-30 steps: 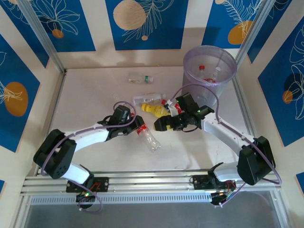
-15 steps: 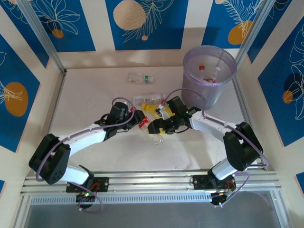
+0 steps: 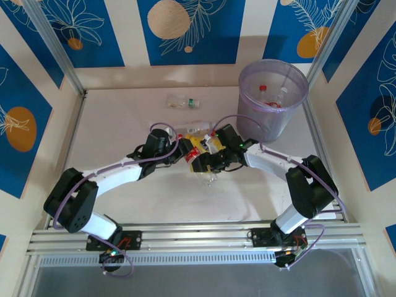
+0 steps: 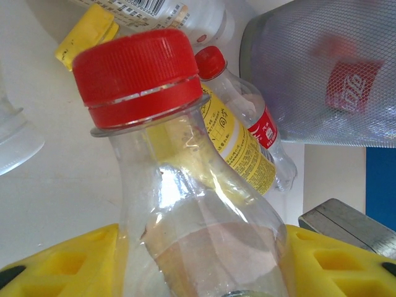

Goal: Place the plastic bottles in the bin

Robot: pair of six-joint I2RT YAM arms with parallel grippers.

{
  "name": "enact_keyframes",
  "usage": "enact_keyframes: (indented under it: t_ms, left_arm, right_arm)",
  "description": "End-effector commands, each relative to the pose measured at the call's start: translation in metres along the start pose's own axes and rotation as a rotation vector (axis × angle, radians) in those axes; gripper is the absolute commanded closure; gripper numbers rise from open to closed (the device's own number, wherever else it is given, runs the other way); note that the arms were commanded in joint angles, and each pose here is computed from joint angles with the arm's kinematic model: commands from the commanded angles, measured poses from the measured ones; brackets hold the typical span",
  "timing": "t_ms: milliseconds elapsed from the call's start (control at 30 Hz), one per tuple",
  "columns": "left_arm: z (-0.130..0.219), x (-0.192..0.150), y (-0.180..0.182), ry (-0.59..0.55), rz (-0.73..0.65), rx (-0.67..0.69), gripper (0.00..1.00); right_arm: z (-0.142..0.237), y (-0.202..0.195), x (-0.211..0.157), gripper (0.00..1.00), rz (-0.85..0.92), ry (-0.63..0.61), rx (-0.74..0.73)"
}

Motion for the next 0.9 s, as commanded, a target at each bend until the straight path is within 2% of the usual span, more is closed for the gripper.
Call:
enact_keyframes:
  t_ms: [0, 233, 433, 533, 700, 867]
  left_arm:
    - [0.003, 0.013, -0.018, -0.031, -0.016, -0.068, 0.56]
    - [0.008, 0.014, -0.018, -0.039, -0.037, -0.049, 0.43]
    - [0.022, 0.017, -0.017, -0.06, -0.066, -0.019, 0.09]
    - [0.033, 0.019, -0.013, -0.08, -0.079, 0.016, 0.0]
    - [0.047, 0.021, 0.002, -0.112, -0.06, 0.058, 0.0]
    - [0.054, 0.017, 0.019, -0.111, -0.069, 0.144, 0.0]
  right_arm:
    - [0.004, 0.006, 0.008, 0.46, 0.01, -0.008, 0.026]
    - [0.006, 0.005, 0.01, 0.5, 0.014, -0.025, 0.011]
    - [0.012, 0.005, 0.014, 0.53, 0.017, -0.053, -0.026]
    - [0.017, 0.002, 0.019, 0.55, 0.012, -0.067, -0.073]
    - [0.032, 0.007, 0.026, 0.56, 0.043, -0.104, -0.174]
    - [0.057, 0.031, 0.031, 0.57, 0.124, -0.168, -0.237]
Point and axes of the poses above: each hand's point on the last joint's axis, 136 mm out from that joint toward the fingers, its own z axis back along the fingers, its own y axis along the line the jaws close on, x = y × z, the point moved 8 cm from there along z, back along the fingers, and after that the axes turned 11 degrees about -z, right-handed, at the moved point
